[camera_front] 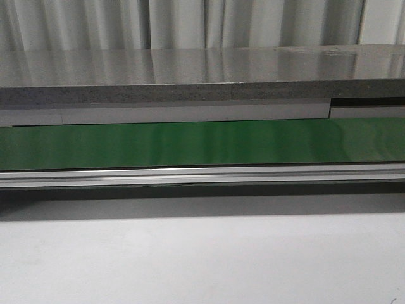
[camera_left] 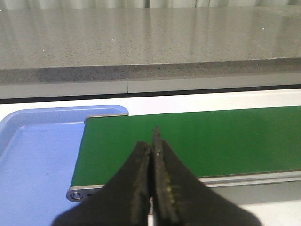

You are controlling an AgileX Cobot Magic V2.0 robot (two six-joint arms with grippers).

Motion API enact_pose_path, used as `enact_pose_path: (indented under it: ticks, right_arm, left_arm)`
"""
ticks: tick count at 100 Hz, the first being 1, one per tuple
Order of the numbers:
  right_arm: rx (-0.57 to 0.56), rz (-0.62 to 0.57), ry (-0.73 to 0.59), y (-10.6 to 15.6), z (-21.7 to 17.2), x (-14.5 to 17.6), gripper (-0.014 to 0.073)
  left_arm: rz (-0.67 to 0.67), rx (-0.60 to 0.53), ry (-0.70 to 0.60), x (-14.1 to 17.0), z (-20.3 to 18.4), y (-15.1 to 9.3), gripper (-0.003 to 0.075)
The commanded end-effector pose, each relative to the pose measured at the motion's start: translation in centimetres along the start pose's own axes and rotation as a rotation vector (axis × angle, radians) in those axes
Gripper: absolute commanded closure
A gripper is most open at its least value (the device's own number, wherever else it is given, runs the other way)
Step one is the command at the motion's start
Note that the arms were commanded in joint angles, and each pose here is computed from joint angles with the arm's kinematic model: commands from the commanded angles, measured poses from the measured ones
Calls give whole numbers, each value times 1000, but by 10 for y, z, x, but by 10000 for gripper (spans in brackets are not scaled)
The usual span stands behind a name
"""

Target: Move button from left to right

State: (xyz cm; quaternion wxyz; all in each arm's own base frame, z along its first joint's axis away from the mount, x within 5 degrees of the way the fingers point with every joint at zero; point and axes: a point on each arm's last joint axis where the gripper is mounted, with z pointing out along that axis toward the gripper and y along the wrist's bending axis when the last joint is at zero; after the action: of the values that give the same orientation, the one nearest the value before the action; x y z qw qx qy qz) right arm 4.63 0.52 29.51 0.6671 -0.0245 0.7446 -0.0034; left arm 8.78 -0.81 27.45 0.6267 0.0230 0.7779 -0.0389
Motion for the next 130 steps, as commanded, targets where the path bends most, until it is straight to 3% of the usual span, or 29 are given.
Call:
enact_pose_path:
  ticks: [1,37,130]
  right_arm:
    - [13,0,-78,-1,-2,-13,120]
    - [13,0,-78,-1,-2,-13,666]
    - [20,1,-99,-2,0,-12,662]
  left_arm:
    - [-7,-6,-103,-16,-2,0,741]
    - [-7,-6,-103,-16,-2,0,741]
    - [-7,-6,-103,-16,-2,0,741]
